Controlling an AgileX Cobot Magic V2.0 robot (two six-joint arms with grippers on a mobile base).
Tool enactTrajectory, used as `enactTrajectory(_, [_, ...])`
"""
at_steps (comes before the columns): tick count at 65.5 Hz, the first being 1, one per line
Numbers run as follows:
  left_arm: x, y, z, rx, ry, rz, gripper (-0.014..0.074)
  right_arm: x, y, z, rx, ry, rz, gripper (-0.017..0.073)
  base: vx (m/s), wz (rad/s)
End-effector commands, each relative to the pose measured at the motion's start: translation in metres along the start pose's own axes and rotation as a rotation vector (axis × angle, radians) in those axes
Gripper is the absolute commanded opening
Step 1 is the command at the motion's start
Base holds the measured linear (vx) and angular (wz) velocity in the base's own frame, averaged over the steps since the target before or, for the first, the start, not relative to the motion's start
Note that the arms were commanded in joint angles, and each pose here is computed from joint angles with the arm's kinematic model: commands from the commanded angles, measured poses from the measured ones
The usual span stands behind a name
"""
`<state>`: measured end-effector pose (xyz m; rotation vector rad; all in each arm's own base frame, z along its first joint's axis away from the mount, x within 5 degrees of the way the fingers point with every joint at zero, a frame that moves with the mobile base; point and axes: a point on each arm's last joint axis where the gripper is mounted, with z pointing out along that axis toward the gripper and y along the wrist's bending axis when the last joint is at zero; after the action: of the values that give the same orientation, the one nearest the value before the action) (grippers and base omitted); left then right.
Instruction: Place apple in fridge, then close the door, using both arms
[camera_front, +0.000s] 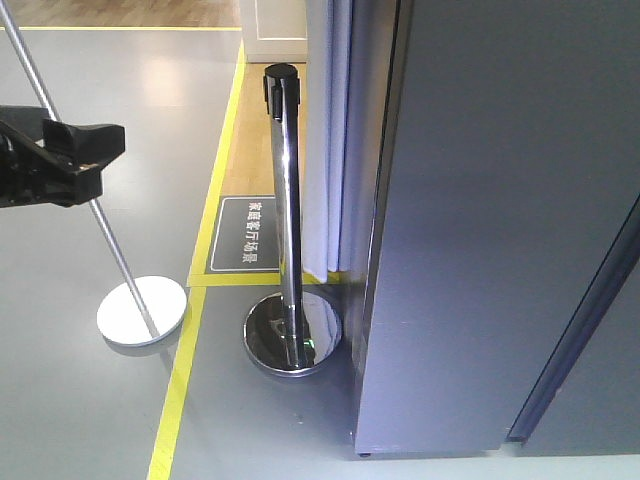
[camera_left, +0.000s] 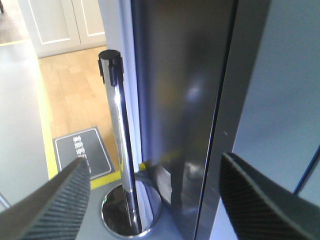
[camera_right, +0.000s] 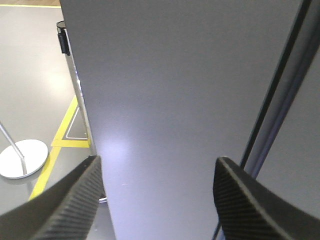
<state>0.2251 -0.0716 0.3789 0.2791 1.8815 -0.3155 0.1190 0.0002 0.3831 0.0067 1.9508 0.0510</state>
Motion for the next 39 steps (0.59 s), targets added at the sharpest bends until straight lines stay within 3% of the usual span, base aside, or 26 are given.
enactTrajectory(1, [-0.015,0.001,-0.004,-0.015,-0.104,-0.022,0.0513,-0.012,0.001,-0.005,-0.005,-0.088,0.01,0.0474,0.0,0.0])
enactTrajectory(7, [-0.015,0.001,-0.004,-0.018,-0.102,-0.007,0.0479,-0.014,0.001,-0.005,-0.003,-0.103,0.011,0.0455,0.0,0.0])
enactTrajectory(10, [-0.014,0.001,-0.004,-0.021,-0.09,0.015,0.0405,-0.014,0.001,-0.005,-0.002,-0.107,0.011,0.0405,0.0,0.0])
enactTrajectory(13, [-0.014,0.001,-0.006,-0.025,-0.082,0.036,0.0286,-0.014,0.0,-0.005,-0.002,-0.108,0.011,0.033,0.0,0.0])
enactTrajectory(19, [-0.014,0.001,-0.012,-0.027,-0.076,0.06,-0.001,-0.014,0.001,-0.005,-0.004,-0.1,-0.005,0.0073,0.0,0.0])
enactTrajectory(22, [-0.015,0.0,-0.015,-0.026,-0.083,0.063,-0.0008,-0.013,0.001,-0.005,-0.011,-0.099,-0.014,-0.0017,0.0,0.0])
enactTrajectory(39, [-0.008,-0.003,-0.066,-0.045,-0.18,0.131,-0.0007,-0.008,0.008,-0.013,-0.069,-0.115,-0.018,-0.0008,0.0,0.0])
